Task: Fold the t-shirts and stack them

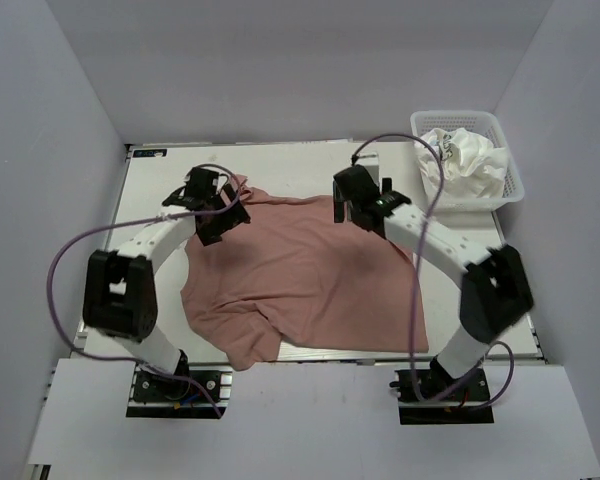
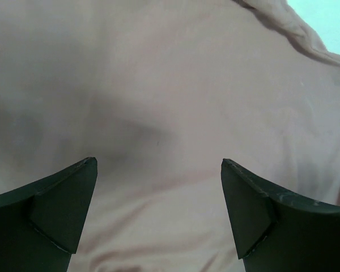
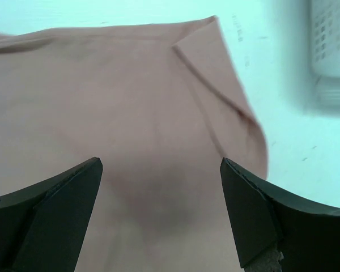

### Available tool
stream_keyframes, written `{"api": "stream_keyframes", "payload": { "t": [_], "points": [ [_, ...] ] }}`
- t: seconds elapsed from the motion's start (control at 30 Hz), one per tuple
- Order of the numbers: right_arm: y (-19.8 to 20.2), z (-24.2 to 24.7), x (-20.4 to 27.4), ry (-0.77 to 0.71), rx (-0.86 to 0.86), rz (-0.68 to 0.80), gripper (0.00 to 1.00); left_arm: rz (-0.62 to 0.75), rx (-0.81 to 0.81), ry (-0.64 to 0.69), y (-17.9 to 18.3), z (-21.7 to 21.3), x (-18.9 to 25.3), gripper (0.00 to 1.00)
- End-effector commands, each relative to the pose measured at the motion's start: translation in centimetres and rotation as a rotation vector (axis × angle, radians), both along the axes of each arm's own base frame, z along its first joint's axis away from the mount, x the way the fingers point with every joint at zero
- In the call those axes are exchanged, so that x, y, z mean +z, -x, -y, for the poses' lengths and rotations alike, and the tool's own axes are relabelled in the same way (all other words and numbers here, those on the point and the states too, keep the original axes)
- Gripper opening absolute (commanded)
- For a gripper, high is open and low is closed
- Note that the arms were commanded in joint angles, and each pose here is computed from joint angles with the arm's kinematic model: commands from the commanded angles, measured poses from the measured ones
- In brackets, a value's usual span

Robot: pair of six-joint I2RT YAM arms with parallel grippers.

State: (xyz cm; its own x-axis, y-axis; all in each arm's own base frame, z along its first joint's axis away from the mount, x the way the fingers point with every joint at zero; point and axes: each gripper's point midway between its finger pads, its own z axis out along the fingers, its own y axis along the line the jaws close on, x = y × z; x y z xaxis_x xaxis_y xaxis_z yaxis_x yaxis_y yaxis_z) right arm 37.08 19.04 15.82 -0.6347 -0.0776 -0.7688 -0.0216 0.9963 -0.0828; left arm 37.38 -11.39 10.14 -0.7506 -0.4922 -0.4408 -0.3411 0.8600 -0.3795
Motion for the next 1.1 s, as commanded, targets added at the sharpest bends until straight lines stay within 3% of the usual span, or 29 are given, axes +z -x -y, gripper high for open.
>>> {"api": "stream_keyframes", "payload": {
  "t": [0.0, 0.03, 0.13, 0.17, 0.4, 0.53, 0.7, 0.87, 1.07],
  "points": [
    [-3.8, 4.2, -1.7, 0.220, -0.118, -0.031, 0.90, 0.018, -0.075, 0.025, -2.7, 1.6, -0.8, 1.00],
    [-4.8, 4.5, -4.2, 0.288, -0.125, -0.088, 0.90, -0.002, -0.091, 0.025, -2.9, 1.8, -1.6, 1.00],
    [-7.9, 5.6, -3.6, 0.313, -0.128, -0.084, 0.90, -0.106, -0.058, -0.054, -2.5, 0.2, -5.6, 1.00],
    [-8.3, 5.6, -5.8, 0.342, -0.106, -0.133, 0.90, -0.122, -0.065, -0.063, -2.3, 0.1, -6.3, 1.00],
    [-13.9, 5.7, -6.8, 0.368, -0.011, -0.097, 0.90, -0.228, -0.043, -0.127, 0.8, -1.9, -10.6, 1.00],
    [-14.6, 5.0, -10.0, 0.431, 0.077, -0.160, 0.90, -0.245, -0.041, -0.180, 1.3, -2.9, -11.0, 1.00],
    [-14.2, 4.1, -11.6, 0.362, 0.127, -0.200, 0.90, -0.284, -0.010, -0.258, 2.2, -4.4, -11.0, 1.00],
    [-14.1, 7.0, -12.4, 0.400, 0.011, -0.233, 0.90, -0.337, 0.025, -0.315, 3.4, -6.0, -11.2, 1.00],
    [-14.6, 11.7, -10.0, 0.422, -0.135, -0.191, 0.90, -0.336, 0.074, -0.355, 3.4, -7.9, -10.5, 1.00]
  ]
}}
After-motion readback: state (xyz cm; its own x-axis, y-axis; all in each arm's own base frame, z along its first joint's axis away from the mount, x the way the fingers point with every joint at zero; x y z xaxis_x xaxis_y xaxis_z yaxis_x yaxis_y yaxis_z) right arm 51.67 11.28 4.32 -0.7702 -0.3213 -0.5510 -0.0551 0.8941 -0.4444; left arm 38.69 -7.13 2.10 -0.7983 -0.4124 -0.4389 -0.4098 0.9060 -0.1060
